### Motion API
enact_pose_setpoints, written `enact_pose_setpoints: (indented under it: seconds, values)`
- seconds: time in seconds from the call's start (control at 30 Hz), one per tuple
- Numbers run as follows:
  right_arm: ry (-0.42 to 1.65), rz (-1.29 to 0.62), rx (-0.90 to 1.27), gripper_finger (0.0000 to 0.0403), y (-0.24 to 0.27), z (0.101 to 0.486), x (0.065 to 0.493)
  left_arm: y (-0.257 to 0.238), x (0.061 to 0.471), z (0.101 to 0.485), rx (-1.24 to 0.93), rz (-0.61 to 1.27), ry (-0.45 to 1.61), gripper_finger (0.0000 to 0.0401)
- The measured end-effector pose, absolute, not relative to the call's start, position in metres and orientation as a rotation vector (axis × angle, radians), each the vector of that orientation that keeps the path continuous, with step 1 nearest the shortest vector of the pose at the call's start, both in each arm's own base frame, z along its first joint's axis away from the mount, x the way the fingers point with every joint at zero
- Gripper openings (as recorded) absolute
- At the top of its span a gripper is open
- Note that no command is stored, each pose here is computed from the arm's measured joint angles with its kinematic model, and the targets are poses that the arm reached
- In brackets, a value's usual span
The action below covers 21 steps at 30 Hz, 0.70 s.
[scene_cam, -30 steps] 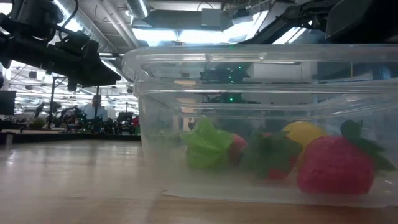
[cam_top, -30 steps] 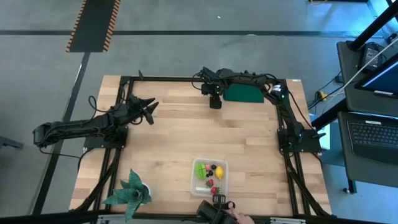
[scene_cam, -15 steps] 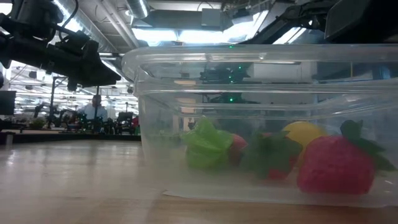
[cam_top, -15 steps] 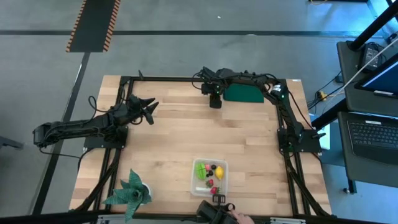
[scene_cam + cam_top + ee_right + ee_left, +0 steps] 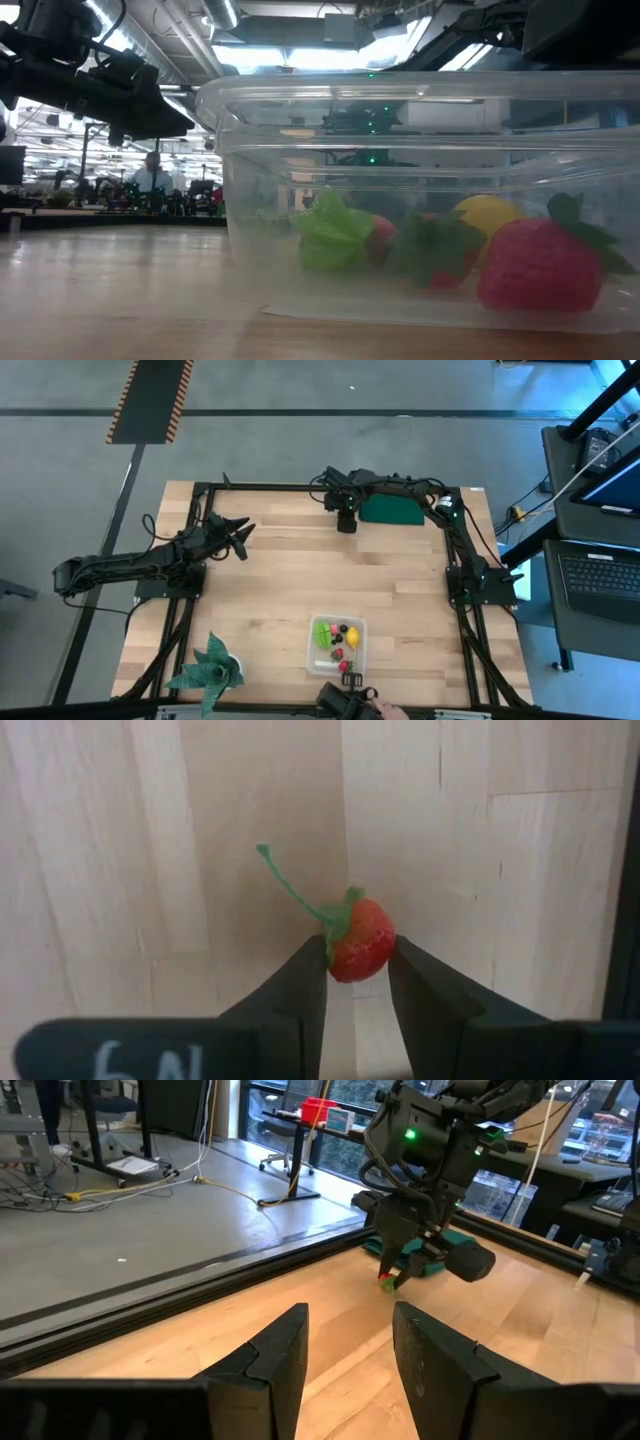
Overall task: Pick and placing Produce into tupperware
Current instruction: Put the red strawberry into the transparent bin
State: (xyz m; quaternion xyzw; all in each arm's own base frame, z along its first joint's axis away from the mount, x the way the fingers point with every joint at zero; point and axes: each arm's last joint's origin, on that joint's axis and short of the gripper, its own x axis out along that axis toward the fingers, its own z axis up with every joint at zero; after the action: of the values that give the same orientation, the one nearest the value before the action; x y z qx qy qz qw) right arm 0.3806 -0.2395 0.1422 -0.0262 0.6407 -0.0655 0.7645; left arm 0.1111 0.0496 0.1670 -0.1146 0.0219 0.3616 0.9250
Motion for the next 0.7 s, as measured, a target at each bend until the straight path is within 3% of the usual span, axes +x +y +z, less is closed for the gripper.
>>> enact_pose_setpoints:
  seconds: [0.7]
  values:
    - [1.401, -0.126, -0.044, 0.0100, -0.2369, 0.1469, 0.3781, 0.0497, 0.1110, 0.1670, -0.235, 0.742, 0.045, 0.0140]
